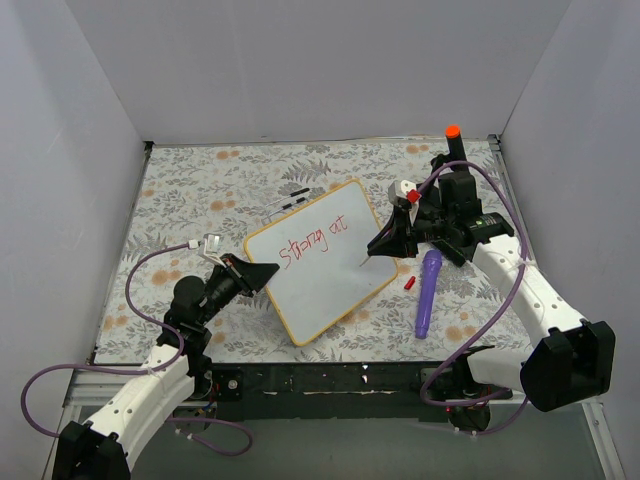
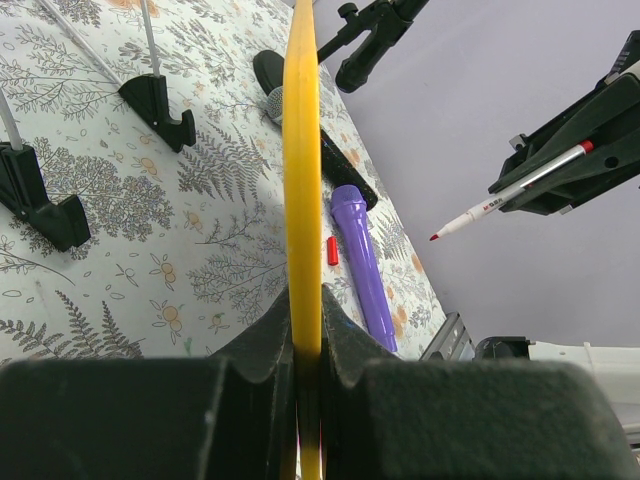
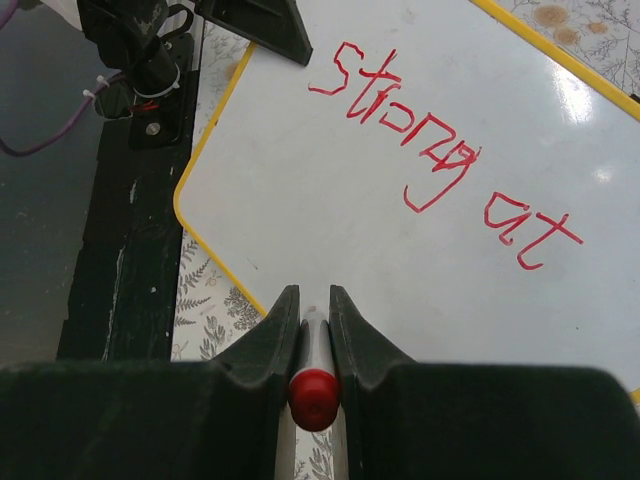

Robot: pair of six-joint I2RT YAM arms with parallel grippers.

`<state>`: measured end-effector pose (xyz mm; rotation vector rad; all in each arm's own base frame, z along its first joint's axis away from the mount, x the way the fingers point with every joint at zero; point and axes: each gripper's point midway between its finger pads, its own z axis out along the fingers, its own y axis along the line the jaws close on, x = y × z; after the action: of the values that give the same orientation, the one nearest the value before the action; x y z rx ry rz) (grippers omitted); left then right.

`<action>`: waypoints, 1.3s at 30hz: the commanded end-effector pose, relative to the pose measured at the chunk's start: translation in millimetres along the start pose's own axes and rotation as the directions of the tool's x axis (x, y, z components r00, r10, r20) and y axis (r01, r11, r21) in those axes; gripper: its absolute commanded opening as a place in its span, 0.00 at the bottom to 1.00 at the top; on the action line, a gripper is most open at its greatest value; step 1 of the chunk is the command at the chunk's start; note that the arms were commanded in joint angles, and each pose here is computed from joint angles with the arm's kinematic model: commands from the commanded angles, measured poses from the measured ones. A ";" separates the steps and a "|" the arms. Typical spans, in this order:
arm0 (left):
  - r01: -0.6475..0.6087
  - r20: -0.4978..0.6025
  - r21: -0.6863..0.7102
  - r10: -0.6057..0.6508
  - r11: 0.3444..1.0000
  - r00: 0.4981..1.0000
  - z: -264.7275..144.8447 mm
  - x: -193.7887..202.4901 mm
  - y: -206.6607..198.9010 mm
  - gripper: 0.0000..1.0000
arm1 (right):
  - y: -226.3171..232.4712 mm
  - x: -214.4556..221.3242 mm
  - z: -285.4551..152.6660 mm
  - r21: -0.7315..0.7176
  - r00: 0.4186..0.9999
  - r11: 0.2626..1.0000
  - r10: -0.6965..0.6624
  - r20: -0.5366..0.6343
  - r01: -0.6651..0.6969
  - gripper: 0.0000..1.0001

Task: Write a sentence on the whiteboard

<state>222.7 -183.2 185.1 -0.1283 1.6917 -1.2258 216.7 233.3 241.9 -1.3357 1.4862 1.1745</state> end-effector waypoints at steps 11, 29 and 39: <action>-0.045 0.062 0.087 0.040 0.995 0.997 1.6 -22.2 -28.7 0.00 | 3.9 -7.6 4.6 -0.035 0.999 0.999 -0.023 0.025 0.024 0.01; 0.013 0.129 0.073 -0.022 0.997 0.991 0.5 -30.3 -23.8 0.00 | 17.4 -29.5 60.0 -0.125 0.985 0.983 -0.147 -0.085 0.136 0.01; 0.062 0.157 0.081 -0.074 0.995 0.985 5.3 -36.3 -23.9 0.00 | 16.5 -50.3 120.2 -0.089 0.980 0.983 -0.168 -0.106 0.159 0.01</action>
<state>230.7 -179.5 178.9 -0.2449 1.7037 -1.2382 194.2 335.5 241.5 -1.6064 1.4402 1.1477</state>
